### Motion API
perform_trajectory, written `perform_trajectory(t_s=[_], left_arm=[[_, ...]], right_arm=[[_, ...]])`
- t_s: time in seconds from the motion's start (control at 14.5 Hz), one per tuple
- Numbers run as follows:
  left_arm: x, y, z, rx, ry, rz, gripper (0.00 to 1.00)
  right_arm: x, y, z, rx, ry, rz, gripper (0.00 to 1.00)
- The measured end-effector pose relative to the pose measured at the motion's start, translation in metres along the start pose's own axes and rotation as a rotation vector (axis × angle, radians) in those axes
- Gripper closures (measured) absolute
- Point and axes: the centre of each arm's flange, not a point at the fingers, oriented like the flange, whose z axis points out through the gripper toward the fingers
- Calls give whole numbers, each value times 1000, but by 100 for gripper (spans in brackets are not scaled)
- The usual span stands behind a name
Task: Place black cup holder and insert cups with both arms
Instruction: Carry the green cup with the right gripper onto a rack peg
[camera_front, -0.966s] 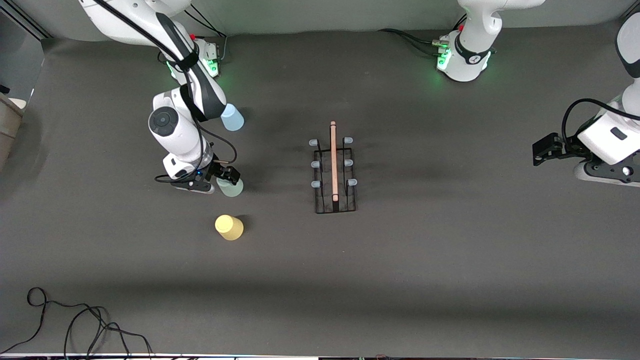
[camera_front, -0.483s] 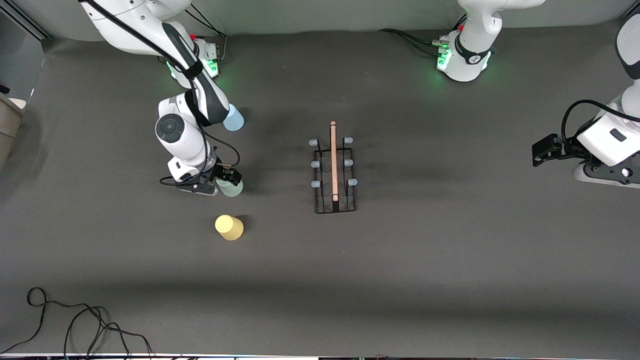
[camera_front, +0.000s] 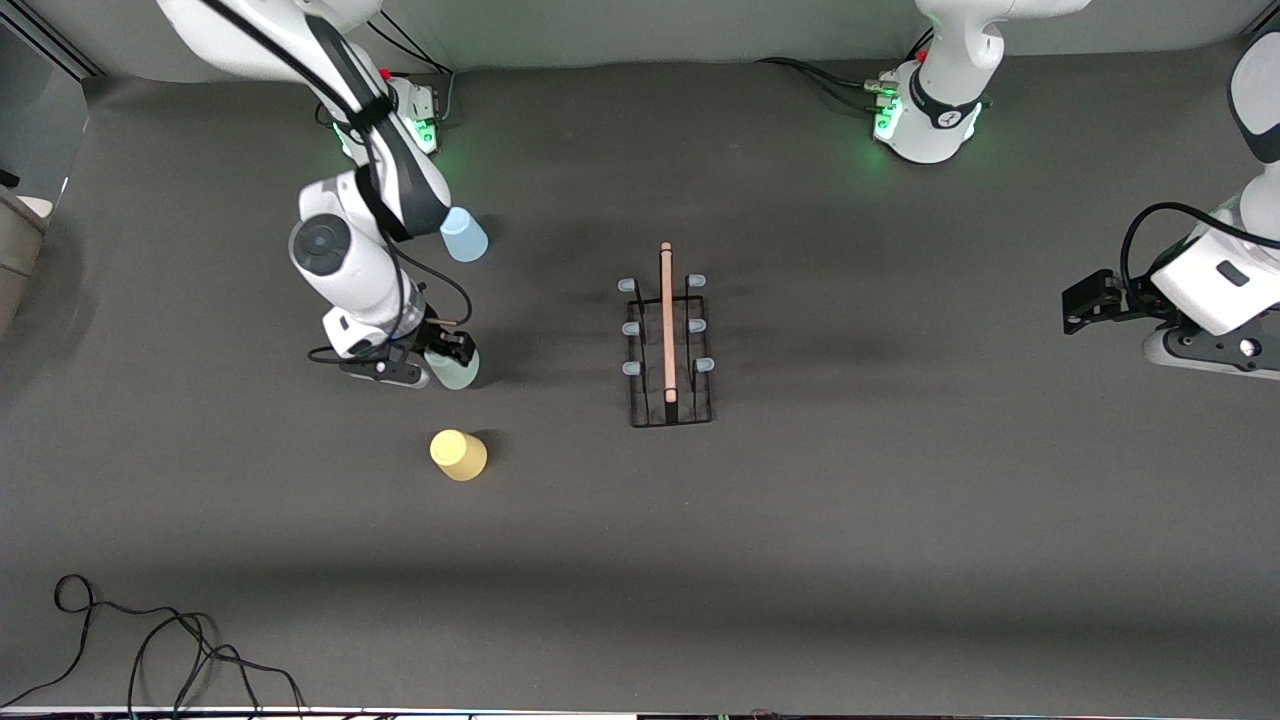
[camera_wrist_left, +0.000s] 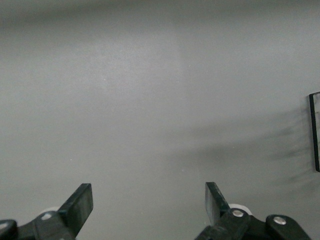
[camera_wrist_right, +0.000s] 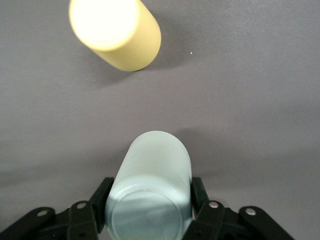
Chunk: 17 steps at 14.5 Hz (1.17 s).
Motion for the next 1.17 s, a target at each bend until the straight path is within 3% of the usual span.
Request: perform_trajectory(t_s=[0.28, 0.48, 0.9, 1.17], left_arm=[[1, 0, 2, -1, -4, -1, 0], [1, -1, 2, 0, -3, -1, 0], [0, -10, 2, 0, -2, -10, 0], [0, -12, 3, 0, -3, -13, 0]], right_arm=[[-11, -34, -85, 67, -66, 50, 33], [-31, -86, -118, 91, -61, 118, 33], [-89, -196, -117, 101, -69, 238, 33], [-109, -235, -97, 81, -81, 271, 33]])
